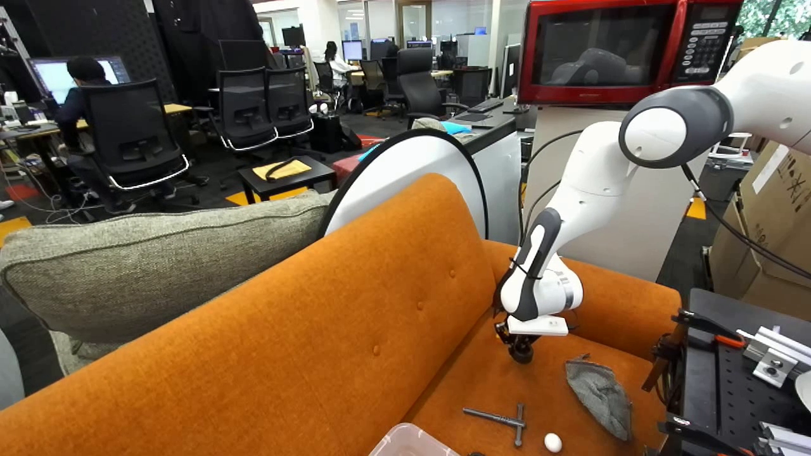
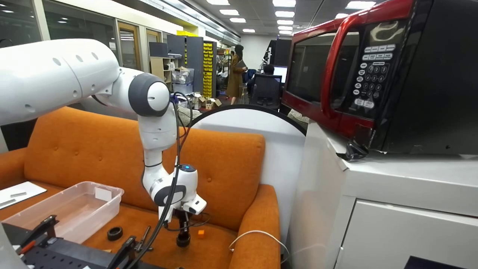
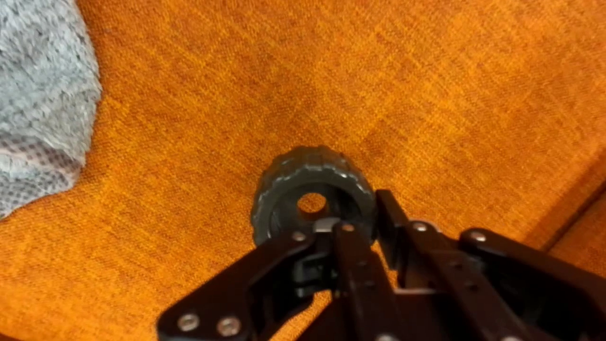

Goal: Move the black ring on the right away from the T-shaped wrench tool

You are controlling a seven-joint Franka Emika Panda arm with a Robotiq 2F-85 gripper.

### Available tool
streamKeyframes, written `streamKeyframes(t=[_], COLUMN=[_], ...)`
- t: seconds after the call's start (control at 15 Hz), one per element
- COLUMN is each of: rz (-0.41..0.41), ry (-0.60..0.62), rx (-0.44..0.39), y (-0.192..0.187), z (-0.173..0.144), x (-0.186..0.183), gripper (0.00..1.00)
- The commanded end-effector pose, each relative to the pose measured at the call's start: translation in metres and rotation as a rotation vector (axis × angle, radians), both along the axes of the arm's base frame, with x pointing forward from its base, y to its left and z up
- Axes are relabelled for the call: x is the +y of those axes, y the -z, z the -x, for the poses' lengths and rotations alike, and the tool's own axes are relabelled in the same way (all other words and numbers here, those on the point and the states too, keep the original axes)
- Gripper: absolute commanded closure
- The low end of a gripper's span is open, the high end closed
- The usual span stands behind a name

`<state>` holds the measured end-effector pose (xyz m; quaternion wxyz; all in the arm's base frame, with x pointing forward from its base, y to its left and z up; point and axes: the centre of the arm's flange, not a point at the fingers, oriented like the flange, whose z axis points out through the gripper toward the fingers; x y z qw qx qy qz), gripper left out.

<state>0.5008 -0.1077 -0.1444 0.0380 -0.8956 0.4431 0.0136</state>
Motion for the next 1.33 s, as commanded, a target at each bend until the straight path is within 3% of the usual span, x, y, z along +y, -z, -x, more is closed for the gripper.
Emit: streamKeyframes(t=[0.0,0.4,0.47,1.07,1.13,1.27], rz=[0.0,0.001,-0.011,-0.137,-0.094,-0.124], ry=[-0.001,-0.006,0.034,0.494,0.409,0.454], rx=[0.0,0.0,-0.01,-0.009,0.016,0.017], y=[0.001,0.002,0.002,0.012,0.013,0.017], z=[0.0,-0.001,-0.001,0.048,0.039,0.044], x=[0.0,0.003,-0.001,-0.068,-0.07,-0.072], gripper=[0.85,0.85,0.96,0.96,0.85,0.85])
